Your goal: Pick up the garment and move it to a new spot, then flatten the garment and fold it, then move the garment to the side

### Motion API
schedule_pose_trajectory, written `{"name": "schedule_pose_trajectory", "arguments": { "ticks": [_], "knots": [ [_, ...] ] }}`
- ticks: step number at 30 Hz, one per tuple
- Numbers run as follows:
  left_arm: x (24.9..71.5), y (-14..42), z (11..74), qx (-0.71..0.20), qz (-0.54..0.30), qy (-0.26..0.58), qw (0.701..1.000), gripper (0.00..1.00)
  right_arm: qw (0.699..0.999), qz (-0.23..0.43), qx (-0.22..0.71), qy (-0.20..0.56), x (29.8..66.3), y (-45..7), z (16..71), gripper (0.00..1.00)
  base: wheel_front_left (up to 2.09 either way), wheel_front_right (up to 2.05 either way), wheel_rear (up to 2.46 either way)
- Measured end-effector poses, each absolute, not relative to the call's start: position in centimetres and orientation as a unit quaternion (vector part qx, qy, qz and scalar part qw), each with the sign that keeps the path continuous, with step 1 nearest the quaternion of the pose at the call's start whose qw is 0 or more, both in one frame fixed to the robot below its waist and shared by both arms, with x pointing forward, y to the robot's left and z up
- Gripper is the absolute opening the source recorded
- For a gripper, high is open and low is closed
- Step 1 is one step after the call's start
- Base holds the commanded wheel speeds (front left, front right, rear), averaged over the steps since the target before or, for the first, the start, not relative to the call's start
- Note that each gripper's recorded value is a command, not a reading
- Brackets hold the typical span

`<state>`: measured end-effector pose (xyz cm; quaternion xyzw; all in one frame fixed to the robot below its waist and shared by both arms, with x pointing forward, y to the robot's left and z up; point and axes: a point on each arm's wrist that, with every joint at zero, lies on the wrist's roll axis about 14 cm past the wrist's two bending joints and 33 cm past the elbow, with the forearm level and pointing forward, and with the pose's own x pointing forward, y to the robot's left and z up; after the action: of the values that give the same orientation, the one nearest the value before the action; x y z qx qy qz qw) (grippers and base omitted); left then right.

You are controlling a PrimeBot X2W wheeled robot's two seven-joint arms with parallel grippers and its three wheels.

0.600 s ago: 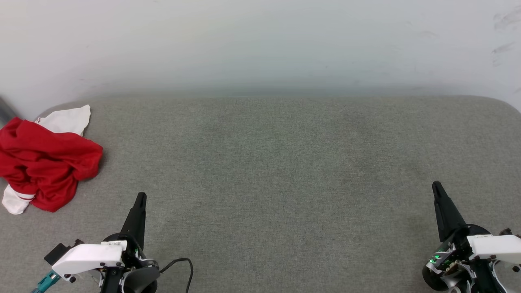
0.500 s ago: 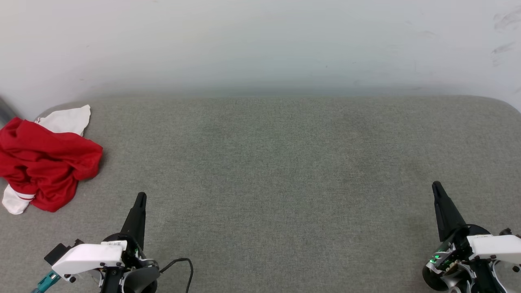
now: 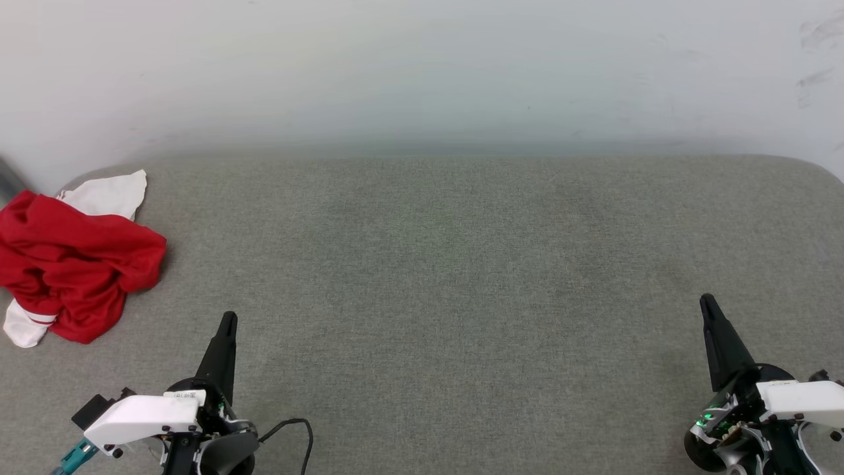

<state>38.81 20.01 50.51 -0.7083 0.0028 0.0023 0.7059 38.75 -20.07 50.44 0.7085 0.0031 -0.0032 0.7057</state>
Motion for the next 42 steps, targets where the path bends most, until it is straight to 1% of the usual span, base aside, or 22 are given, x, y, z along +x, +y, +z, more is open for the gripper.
{"name": "schedule_pose_trajectory", "arguments": {
  "ticks": [11, 12, 15, 18, 24, 29, 34, 40, 42],
  "knots": [
    [38.8, 20.0, 50.5, -0.708, 0.002, 0.003, 0.706, 0.0, 0.706, -0.003, 0.709, 0.003, 38.7, -20.1, 50.4, 0.0, 0.0, 0.0, 0.0],
    [38.7, 20.0, 50.2, -0.709, 0.005, 0.006, 0.705, 1.0, 0.705, -0.006, 0.709, 0.006, 38.6, -20.1, 50.2, 1.0, 0.0, 0.0, 0.0],
    [38.0, 19.9, 48.7, -0.71, 0.022, 0.021, 0.703, 1.0, 0.704, -0.027, 0.709, 0.023, 37.8, -20.1, 48.4, 1.0, 0.0, 0.0, 0.0],
    [37.8, 19.9, 48.6, -0.709, 0.026, 0.019, 0.705, 1.0, 0.706, -0.034, 0.707, 0.022, 37.6, -20.3, 48.1, 1.0, 0.0, 0.0, 0.0],
    [37.9, 20.4, 48.9, -0.69, 0.033, 0.007, 0.723, 1.0, 0.724, -0.043, 0.689, 0.015, 37.5, -20.6, 48.0, 1.0, 0.0, 0.0, 0.0],
    [38.0, 20.7, 49.3, -0.656, 0.037, 0.003, 0.754, 1.0, 0.753, -0.044, 0.656, 0.004, 37.6, -21.0, 48.7, 1.0, 0.0, 0.0, 0.0],
    [38.2, 20.7, 50.1, -0.616, 0.039, -0.001, 0.787, 1.0, 0.794, -0.036, 0.606, -0.007, 37.7, -21.1, 49.7, 1.0, 0.0, 0.0, 0.0],
    [38.3, 20.6, 50.3, -0.562, 0.046, 0.002, 0.826, 1.0, 0.836, -0.032, 0.548, -0.018, 37.6, -21.2, 50.5, 1.0, 0.0, 0.0, 0.0],
    [38.2, 20.4, 50.3, -0.543, 0.048, 0.004, 0.838, 1.0, 0.845, -0.032, 0.533, -0.02, 37.5, -21.3, 50.7, 1.0, 0.0, 0.0, 0.0]
  ]
}}
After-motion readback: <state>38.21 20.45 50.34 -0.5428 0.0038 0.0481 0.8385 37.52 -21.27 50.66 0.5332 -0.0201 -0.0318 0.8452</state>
